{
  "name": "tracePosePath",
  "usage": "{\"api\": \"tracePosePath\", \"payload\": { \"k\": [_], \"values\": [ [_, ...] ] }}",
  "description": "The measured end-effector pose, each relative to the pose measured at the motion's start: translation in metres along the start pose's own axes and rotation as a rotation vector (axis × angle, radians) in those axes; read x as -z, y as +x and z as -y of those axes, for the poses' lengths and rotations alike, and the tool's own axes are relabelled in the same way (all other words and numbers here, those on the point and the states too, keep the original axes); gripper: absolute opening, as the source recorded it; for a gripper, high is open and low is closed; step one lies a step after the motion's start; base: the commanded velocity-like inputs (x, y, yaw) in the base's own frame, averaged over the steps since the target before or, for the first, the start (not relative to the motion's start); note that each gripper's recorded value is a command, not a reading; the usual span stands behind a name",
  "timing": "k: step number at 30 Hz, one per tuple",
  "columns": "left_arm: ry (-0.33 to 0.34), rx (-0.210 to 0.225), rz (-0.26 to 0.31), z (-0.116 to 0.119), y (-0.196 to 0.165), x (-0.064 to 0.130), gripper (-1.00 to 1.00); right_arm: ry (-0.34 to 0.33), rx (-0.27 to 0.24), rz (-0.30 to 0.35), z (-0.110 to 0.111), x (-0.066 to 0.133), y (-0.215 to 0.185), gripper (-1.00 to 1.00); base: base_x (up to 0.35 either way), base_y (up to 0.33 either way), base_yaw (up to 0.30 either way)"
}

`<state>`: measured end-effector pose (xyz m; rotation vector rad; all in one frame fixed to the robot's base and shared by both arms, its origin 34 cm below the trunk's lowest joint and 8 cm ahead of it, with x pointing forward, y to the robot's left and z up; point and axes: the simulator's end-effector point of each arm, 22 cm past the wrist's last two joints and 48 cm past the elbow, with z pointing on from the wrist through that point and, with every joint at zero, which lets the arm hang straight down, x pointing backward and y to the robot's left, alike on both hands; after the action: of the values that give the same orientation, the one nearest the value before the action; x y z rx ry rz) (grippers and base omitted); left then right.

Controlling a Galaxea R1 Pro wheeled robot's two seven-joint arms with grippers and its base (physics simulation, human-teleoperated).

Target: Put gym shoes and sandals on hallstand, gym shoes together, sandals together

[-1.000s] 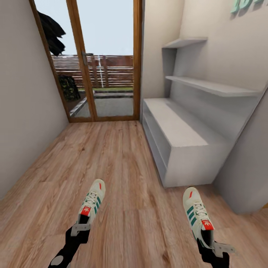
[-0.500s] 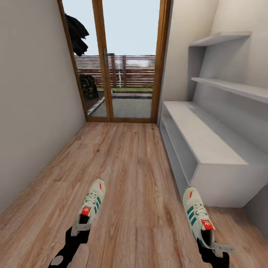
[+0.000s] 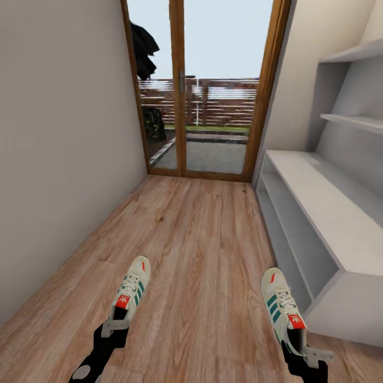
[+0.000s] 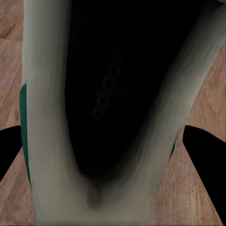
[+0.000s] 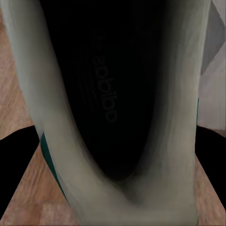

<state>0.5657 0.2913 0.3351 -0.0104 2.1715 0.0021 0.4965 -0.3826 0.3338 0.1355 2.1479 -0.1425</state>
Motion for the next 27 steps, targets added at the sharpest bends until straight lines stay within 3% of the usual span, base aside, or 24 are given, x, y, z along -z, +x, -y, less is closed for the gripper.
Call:
{"api": "tracePosePath", "payload": {
  "k": [10, 27],
  "values": [
    [0.002, 0.001, -0.001, 0.0012, 0.0006, 0.0001, -1.0, 0.0, 0.0, 0.0, 0.0, 0.0, 0.0, -1.0, 0.32, 0.12, 0.266],
    [0.002, 0.001, -0.002, 0.0016, 0.0008, 0.0001, -1.0, 0.0, 0.0, 0.002, 0.0002, 0.0, -0.0006, -1.0, 0.337, 0.007, 0.025]
  ]
}}
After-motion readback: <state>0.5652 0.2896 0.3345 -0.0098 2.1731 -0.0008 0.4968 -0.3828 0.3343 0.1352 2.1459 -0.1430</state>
